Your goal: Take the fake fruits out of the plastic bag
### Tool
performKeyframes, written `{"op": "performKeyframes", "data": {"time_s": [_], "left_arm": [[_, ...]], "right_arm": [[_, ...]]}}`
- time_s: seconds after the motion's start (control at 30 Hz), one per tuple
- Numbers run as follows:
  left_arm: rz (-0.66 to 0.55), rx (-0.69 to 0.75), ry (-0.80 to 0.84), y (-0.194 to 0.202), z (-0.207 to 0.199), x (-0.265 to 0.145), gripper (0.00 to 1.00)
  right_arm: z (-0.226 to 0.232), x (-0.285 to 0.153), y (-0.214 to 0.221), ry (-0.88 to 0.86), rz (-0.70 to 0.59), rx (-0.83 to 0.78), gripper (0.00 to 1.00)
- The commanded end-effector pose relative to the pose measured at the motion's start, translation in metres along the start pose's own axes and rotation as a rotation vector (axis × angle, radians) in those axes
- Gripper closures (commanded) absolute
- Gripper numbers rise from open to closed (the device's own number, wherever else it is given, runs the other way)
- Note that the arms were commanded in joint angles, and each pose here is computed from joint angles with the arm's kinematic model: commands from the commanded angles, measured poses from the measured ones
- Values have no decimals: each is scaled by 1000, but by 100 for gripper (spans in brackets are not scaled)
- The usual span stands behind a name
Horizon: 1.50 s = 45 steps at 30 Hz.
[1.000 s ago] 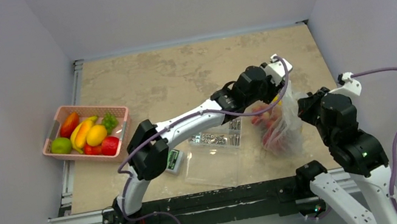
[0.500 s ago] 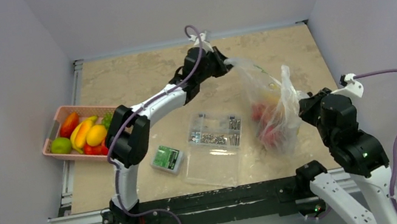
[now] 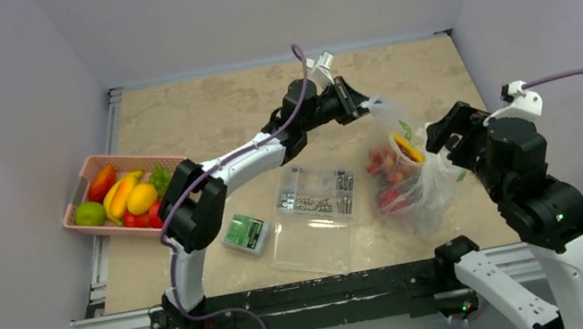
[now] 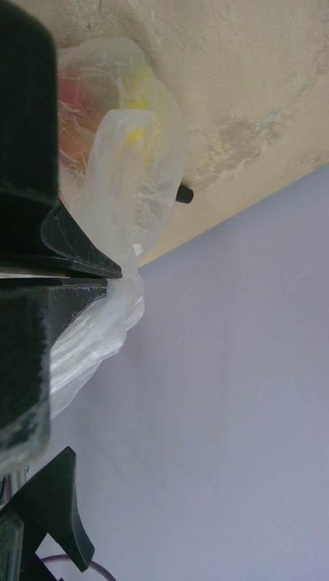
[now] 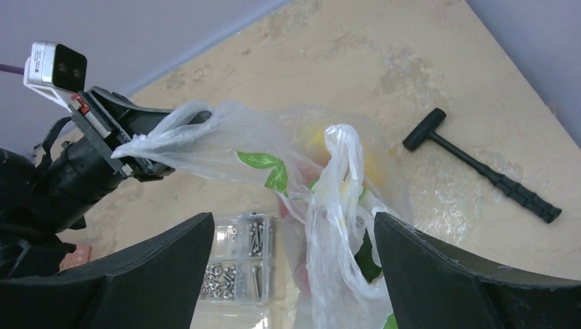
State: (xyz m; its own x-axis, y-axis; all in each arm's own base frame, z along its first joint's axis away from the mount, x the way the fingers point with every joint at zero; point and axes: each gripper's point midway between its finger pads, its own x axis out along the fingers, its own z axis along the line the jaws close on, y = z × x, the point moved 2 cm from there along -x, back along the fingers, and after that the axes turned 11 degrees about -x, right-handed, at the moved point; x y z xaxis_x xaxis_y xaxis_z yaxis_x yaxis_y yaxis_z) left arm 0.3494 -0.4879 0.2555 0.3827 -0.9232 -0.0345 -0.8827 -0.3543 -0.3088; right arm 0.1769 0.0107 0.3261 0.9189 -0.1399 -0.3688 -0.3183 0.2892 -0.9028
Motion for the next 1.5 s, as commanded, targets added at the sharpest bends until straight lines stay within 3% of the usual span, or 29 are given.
{"op": "performKeyframes", "data": {"time_s": [0.0,0.23,0.37,0.53,0.67,0.8,0.83,0.87,1.1,1.3,1.37,1.47], "left_arm": [[-23,76,59,-14,-46,-18,100],[-29,63,-62,-14,-32,-26,100],[-42,76,-105,-18,-32,-29,100],[-32,85,-134,-18,-30,-29,100],[-34,59,-174,-19,-25,-29,100],[-33,20,-270,-21,-14,-28,100],[-49,12,-293,-24,-12,-29,100],[-66,-2,-318,-26,-8,-30,100],[-159,-146,-432,-45,11,-31,100],[-181,-218,-422,-55,17,-20,100],[-183,-236,-407,-63,18,-14,100],[-102,-258,-339,-77,10,3,100]], "right_arm": [[5,21,6,51,150,-149,10],[22,53,20,35,271,-212,4],[30,64,52,-19,334,-172,7],[8,70,65,102,337,-190,21],[8,69,55,88,261,-168,50],[9,64,36,92,176,-137,84],[11,63,30,83,156,-134,96],[12,62,24,75,138,-136,100],[22,48,-45,75,-66,-57,100],[17,31,-105,132,-279,-48,100],[19,20,-124,96,-376,-63,100],[39,10,-130,-54,-424,-73,100]]}}
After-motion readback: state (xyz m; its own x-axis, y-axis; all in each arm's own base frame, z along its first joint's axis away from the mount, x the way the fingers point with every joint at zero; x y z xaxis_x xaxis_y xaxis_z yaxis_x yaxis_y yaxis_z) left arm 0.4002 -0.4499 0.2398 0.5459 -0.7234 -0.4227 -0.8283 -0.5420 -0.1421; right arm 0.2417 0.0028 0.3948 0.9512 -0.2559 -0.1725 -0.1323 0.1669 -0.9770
